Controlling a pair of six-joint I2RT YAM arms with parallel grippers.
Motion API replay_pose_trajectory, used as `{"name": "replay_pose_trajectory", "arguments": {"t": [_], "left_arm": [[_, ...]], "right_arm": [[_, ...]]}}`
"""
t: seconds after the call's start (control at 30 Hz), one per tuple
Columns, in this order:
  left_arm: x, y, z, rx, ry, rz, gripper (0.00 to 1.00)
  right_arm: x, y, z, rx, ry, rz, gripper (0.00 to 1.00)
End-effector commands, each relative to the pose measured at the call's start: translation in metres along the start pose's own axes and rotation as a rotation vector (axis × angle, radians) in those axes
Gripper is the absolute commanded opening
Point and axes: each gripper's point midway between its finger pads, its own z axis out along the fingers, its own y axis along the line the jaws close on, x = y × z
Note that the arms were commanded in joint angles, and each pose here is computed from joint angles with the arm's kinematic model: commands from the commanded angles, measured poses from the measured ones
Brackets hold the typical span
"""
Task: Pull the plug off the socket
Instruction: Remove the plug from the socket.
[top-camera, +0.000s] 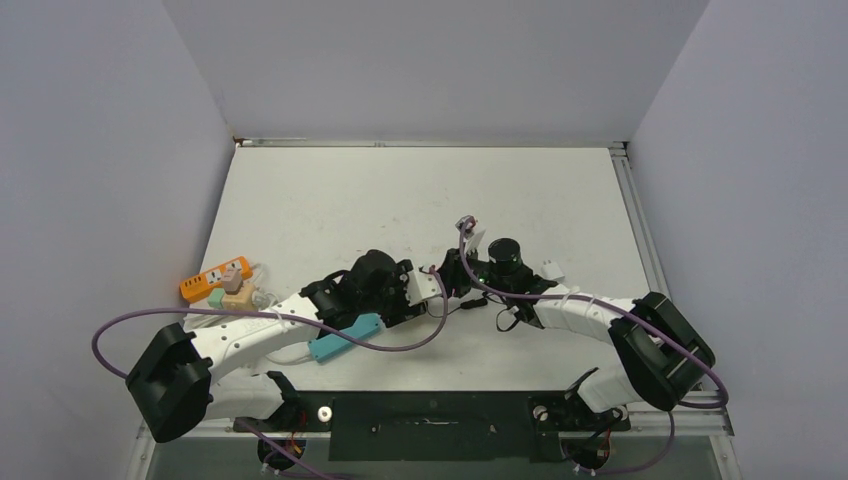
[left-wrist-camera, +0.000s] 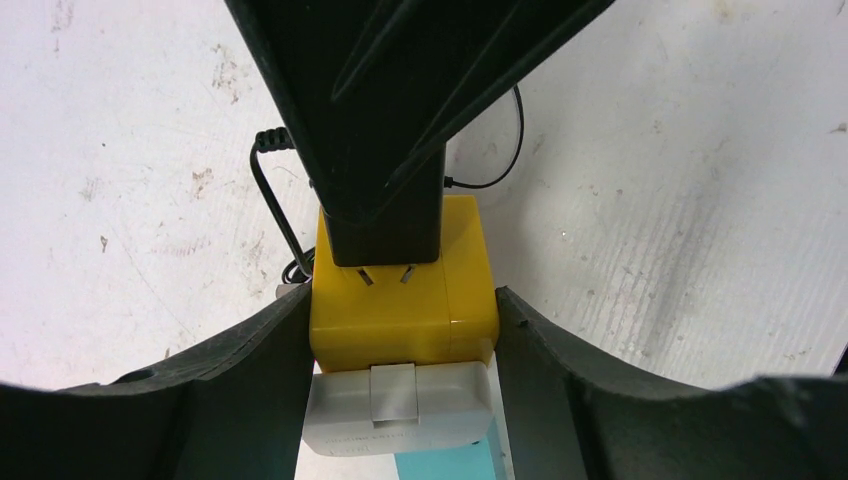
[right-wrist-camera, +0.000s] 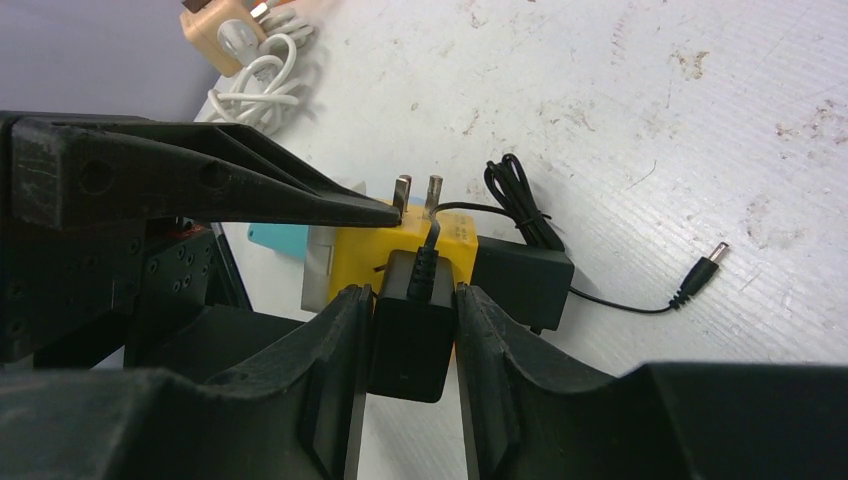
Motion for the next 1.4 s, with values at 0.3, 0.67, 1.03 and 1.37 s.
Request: {"name": "replay_pose_trajectory", "arguments": {"t": [0.3, 0.67, 1.03, 1.37], "left_arm": [[-0.032, 0.011, -0.005, -0.020, -0.084, 0.005, 0.00], [-0.029, 0.010, -0.002, -0.013, -0.067, -0.001, 0.00], [-0.035, 0.009, -0.004, -0.004, -0.100, -0.012, 0.00], [-0.036, 0.011, -0.005, 0.001, -0.110, -0.020, 0.00]], "right_arm": [[-0.035, 0.010, -0.009, -0.016, -0.120, -0.078, 0.05], [-0.024, 0.046, 0.001, -0.080, -0.101, -0.149, 0.05], [-0.036, 0.007, -0.009, 0.043, -0.118, -0.098, 0.05], [-0.038, -0.024, -0.013, 0.107, -0.109, -0.029, 0.05]]}}
